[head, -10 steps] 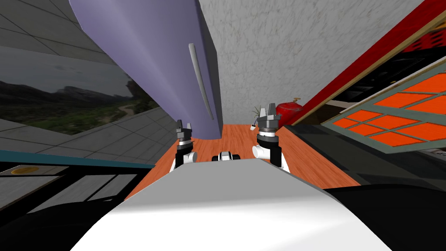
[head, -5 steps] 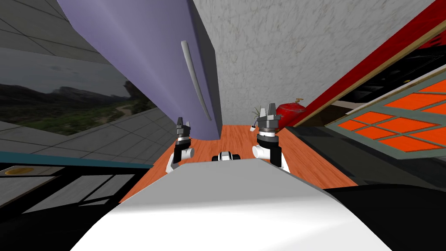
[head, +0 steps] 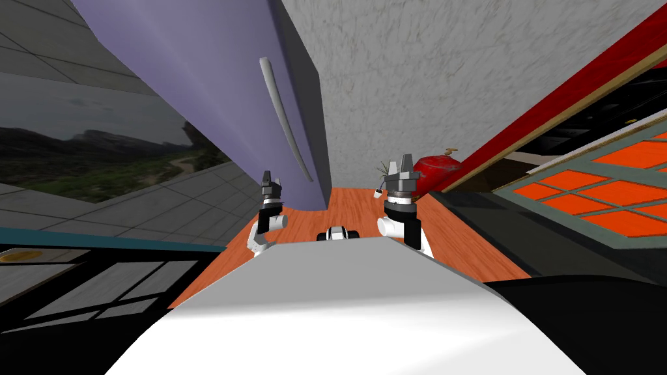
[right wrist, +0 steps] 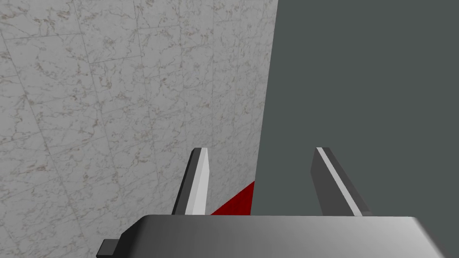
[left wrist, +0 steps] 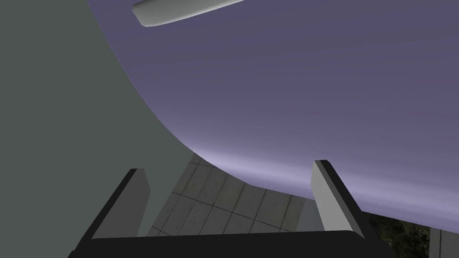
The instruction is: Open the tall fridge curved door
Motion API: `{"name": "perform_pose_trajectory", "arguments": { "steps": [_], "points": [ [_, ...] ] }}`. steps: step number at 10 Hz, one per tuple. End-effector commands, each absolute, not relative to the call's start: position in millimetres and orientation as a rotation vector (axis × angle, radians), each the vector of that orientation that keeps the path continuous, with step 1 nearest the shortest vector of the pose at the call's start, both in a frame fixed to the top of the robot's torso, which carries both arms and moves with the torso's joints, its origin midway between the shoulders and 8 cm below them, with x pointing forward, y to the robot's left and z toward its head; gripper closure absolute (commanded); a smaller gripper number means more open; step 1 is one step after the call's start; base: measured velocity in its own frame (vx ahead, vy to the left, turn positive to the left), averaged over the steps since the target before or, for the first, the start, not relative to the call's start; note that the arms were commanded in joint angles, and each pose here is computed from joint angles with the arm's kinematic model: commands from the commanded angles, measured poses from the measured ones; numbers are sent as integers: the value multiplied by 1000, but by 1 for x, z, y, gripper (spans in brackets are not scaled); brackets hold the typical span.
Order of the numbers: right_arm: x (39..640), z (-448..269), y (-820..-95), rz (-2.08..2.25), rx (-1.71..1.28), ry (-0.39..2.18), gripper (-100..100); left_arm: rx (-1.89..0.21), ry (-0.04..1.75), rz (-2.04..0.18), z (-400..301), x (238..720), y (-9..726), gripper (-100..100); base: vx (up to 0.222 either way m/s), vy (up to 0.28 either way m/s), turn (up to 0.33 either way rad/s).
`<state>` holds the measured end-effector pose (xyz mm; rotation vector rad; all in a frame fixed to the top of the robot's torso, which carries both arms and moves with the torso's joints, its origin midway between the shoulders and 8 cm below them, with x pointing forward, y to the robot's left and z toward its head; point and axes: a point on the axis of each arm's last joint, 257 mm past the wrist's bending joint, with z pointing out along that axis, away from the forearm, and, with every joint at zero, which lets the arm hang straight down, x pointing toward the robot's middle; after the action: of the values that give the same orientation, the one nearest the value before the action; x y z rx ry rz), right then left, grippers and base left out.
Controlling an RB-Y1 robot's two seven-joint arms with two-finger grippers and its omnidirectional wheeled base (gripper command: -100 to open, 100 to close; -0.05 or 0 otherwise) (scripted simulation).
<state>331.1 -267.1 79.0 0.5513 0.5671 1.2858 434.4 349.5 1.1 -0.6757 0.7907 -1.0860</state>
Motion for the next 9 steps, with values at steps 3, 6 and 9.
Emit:
{"name": "perform_pose_trajectory", "arguments": {
  "steps": [3, 6, 9],
  "points": [
    [331, 79, -267, 1286, 551, 567, 0, -776, 769, -1004, 6, 466, 403, -100, 73, -138, 58],
    [331, 79, -267, 1286, 551, 567, 0, -858, 741, -968, 10, 484, 437, -100, 78, -155, 51],
    [331, 79, -267, 1286, 551, 567, 0, -887, 710, -971, 21, 495, 449, -100, 54, -93, 48]
  ]
}}
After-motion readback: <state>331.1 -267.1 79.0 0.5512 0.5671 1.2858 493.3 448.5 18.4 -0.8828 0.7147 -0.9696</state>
